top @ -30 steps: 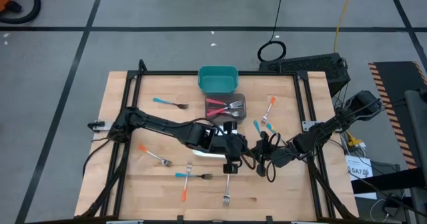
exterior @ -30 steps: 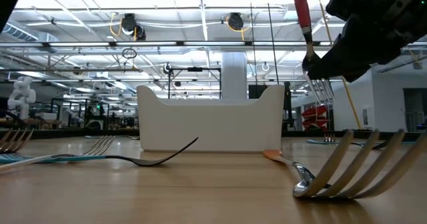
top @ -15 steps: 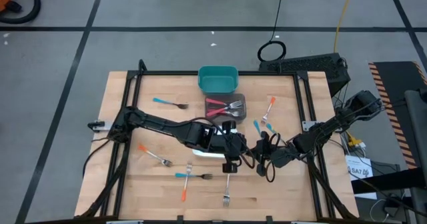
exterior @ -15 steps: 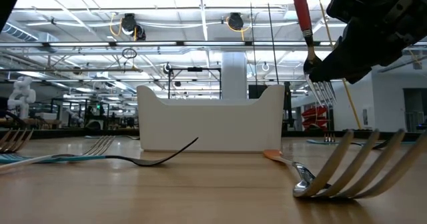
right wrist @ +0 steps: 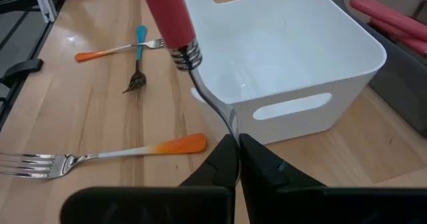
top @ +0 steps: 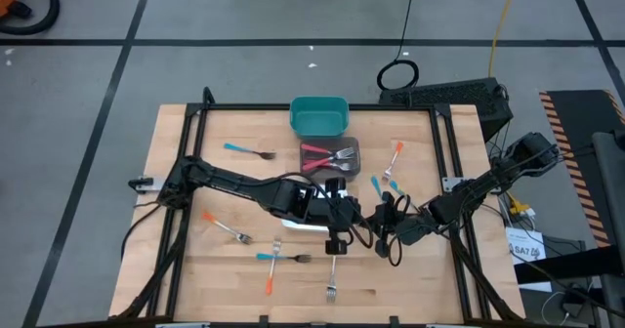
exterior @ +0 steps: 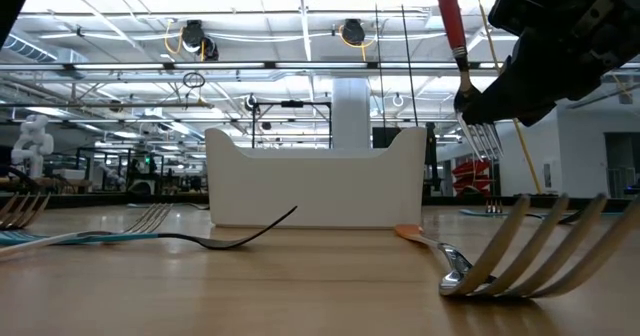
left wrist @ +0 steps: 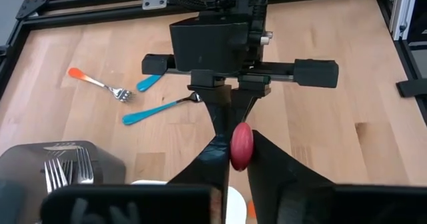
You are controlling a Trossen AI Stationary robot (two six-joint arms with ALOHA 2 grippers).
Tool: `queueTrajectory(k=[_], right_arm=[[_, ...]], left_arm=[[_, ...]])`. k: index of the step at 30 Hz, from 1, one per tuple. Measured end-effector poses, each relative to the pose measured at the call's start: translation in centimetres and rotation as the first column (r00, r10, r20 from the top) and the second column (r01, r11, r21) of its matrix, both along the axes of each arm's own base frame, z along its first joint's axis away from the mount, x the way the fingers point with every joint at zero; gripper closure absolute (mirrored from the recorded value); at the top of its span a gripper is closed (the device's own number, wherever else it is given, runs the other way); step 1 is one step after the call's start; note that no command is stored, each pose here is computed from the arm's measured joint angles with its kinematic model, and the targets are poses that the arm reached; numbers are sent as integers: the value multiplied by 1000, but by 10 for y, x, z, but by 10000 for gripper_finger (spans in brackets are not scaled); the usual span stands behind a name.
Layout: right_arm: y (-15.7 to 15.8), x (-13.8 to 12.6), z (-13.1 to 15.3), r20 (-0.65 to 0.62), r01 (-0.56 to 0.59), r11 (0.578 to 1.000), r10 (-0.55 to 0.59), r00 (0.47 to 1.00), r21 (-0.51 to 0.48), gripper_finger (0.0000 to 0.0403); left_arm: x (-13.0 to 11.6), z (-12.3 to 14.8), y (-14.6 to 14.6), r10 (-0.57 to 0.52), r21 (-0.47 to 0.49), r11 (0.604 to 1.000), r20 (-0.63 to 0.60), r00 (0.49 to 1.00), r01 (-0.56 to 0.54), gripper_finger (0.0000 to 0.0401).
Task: Sort silverware by color (type)
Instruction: Put the pink fork into the black bin
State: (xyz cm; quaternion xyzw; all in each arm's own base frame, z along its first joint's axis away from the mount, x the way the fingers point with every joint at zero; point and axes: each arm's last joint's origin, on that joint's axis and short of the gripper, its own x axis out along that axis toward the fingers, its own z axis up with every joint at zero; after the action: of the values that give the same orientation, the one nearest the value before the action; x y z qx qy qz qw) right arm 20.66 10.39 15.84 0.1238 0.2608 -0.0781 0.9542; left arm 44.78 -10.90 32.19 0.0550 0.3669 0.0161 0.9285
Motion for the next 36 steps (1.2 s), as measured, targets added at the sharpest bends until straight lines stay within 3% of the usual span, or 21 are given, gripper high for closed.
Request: queueTrajectory(k=[9, 19, 28, 36], right_arm=[[0, 0, 0, 2, 8, 1000, -8, 1000, 12, 391], [-2, -2, -2, -12, 52, 998, -52, 999, -22, 302], [-11, -12, -13, -109, 168, 978, -182, 977, -124, 238], [-12, -14, -15, -130, 147, 974, -170, 977, -171, 233]], left_arm=[[-1, 2, 1, -22, 24, 999, -1, 1000, 22, 375], [-12, 18, 25, -40, -2, 999, -33, 999, 40, 376], [-24, 26, 73, 49, 20, 999, -127, 991, -46, 376], [-39, 61, 110, 114, 21, 993, 8, 993, -114, 376]])
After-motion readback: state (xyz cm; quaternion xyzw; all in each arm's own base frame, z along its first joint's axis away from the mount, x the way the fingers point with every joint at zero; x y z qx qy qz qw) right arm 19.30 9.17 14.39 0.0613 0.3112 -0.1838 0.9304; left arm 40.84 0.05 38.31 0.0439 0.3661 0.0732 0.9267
